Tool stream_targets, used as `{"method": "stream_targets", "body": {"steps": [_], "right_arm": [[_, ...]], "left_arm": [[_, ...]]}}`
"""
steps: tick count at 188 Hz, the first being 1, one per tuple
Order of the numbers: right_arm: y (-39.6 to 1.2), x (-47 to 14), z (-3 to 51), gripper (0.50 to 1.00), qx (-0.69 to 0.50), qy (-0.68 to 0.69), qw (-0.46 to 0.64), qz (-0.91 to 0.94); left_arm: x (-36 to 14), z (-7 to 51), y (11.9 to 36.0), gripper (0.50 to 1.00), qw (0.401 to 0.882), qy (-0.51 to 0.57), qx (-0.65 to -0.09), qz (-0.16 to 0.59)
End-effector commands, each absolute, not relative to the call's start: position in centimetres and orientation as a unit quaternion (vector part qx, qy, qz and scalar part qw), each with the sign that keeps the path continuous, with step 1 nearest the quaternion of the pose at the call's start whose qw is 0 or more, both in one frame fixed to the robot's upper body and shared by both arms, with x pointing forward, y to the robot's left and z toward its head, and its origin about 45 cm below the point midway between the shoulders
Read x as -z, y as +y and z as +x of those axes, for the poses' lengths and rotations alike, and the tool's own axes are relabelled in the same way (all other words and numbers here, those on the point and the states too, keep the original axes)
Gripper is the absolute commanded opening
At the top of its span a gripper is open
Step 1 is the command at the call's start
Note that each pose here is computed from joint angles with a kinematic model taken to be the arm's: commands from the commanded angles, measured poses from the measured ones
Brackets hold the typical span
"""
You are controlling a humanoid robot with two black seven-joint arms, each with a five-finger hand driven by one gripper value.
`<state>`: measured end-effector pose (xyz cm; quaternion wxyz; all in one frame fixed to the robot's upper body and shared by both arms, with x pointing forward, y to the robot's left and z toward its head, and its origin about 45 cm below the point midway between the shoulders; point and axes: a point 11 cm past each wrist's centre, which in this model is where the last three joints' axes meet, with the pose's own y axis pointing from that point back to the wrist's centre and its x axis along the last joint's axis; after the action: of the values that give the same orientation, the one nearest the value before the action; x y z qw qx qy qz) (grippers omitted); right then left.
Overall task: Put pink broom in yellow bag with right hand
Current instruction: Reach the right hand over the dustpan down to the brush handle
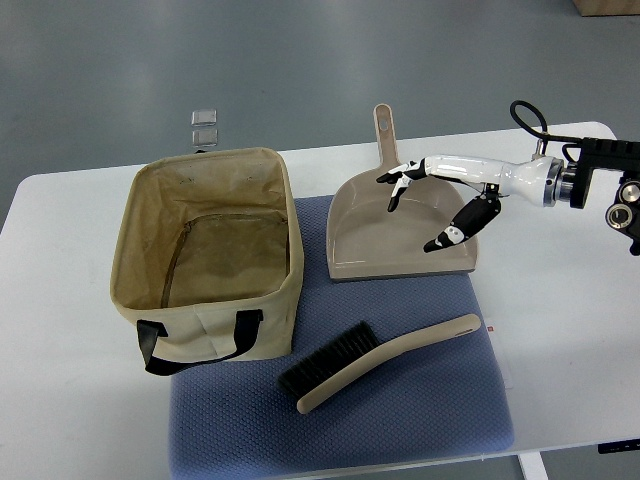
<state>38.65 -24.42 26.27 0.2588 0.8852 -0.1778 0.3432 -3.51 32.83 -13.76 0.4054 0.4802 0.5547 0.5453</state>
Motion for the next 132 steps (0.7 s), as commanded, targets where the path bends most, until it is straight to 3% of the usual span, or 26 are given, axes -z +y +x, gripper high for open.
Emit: {"method": "stream_targets", "body": {"steps": [1,57,132], "right_arm": [[-24.9,-26.1,37.5,0.928,-0.345,-0.143,0.277,0.885],[-24.1,-22.7,33.3,0.928,-0.370,-0.027,0.336,0.866],[-22.4,-19.1,32.2,0.928,-0.386,-0.037,0.350,0.853]], "left_arm": [[13.8,-3.5,32.8,1.000,0.406,0.554,-0.546,0.480],[13.8,-3.5,32.8,1.000,0.405,0.555,-0.545,0.480],[13.8,-3.5,32.8,1.000,0.405,0.555,-0.545,0.480]]}}
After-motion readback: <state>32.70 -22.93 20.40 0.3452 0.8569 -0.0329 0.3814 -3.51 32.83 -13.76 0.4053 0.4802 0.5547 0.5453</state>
